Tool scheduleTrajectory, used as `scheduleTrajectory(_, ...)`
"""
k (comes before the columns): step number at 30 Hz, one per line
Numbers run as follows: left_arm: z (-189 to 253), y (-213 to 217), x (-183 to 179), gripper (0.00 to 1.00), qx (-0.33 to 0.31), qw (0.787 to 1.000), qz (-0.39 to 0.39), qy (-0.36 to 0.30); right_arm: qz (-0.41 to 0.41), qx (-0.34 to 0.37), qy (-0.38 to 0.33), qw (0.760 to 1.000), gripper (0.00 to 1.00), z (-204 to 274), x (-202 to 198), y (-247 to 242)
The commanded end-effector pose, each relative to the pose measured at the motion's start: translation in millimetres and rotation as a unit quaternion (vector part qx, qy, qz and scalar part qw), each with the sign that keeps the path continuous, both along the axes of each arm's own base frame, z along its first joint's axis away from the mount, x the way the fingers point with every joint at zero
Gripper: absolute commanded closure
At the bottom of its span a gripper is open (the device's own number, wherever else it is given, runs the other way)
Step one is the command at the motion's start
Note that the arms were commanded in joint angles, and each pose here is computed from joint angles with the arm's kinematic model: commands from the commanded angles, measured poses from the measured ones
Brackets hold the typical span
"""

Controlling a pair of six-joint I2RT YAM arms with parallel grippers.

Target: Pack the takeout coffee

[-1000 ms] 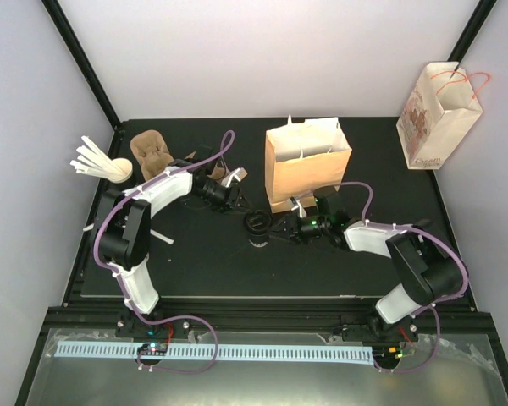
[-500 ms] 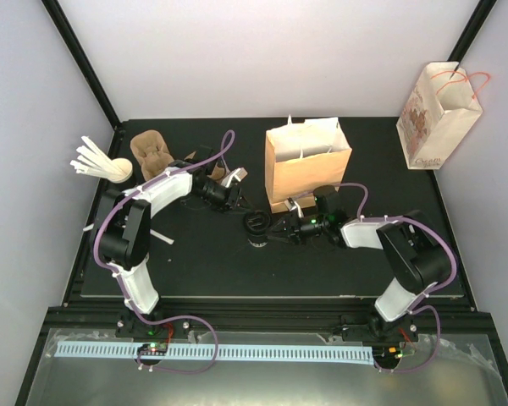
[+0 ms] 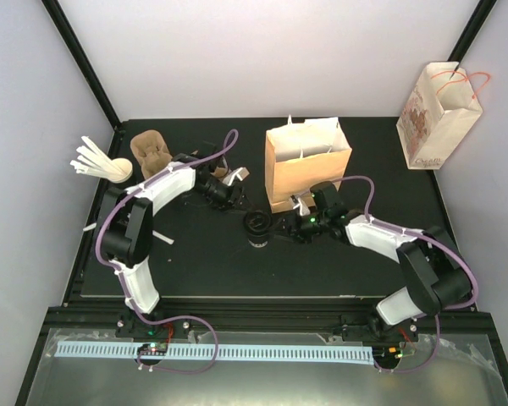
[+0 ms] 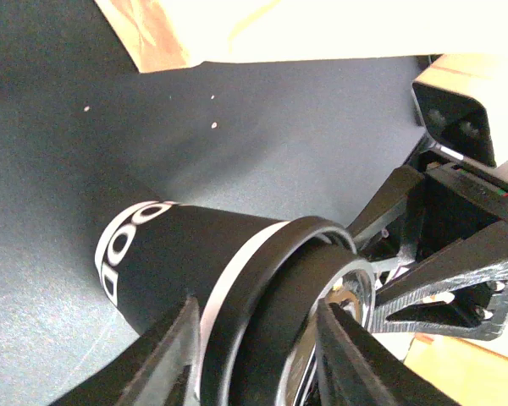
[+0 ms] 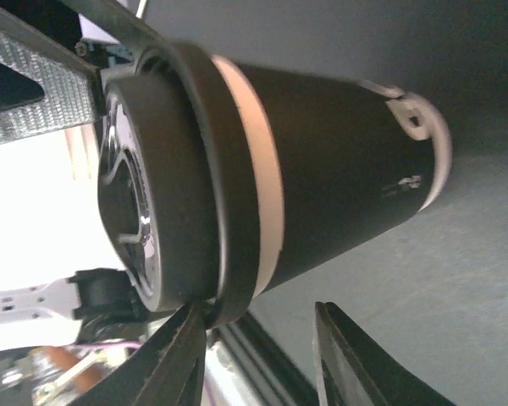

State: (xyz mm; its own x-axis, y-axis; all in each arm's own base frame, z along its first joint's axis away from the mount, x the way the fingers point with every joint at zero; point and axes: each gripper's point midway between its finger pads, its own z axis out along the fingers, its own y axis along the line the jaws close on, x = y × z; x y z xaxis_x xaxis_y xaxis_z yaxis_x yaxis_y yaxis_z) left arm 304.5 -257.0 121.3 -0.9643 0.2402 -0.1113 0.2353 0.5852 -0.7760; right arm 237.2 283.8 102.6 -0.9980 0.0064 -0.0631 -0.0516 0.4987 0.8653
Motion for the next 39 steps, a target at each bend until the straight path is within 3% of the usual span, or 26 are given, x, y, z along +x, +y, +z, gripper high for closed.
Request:
scheduleTrajectory(1, 12, -4, 9, 0.57, 0.023, 1.0, 0.0, 0.005, -0.029, -0.08, -0.035, 0.996, 0.6, -4, 13, -14)
scheduleTrajectory(8, 52, -13, 22, 0.39, -0.009, 1.0, 0.003, -0.011, -0.007, -0.119, -0.109, 0.987, 0.53, 38, 20, -11)
scheduleTrajectory(13, 79, -7, 29, 0.36, -0.026, 0.999, 0.02, -0.03, 0.018, -0.196, -0.182, 0.963, 0.38, 58, 20, -21)
scheduleTrajectory(19, 93, 19, 37, 0.33, -0.018, 0.996, 0.066, -0.061, 0.075, -0.272, -0.249, 0.927, 0.01, 78, 21, -10)
scheduleTrajectory(24, 94, 33, 39, 0.31, -0.003, 0.992, 0.089, -0.088, 0.096, -0.356, -0.24, 0.898, 0.01, 71, 34, 1)
scheduleTrajectory(28, 96, 41, 41, 0.28, 0.009, 0.989, 0.103, -0.106, 0.11, -0.382, -0.234, 0.887, 0.01, 64, 36, 19)
scheduleTrajectory(35, 94, 74, 48, 0.03, 0.052, 0.981, 0.149, -0.117, 0.128, -0.41, -0.221, 0.876, 0.05, 50, 35, 38)
scheduleTrajectory(39, 91, 87, 49, 0.01, 0.061, 0.977, 0.168, -0.117, 0.137, -0.428, -0.212, 0.868, 0.09, 40, 33, 39)
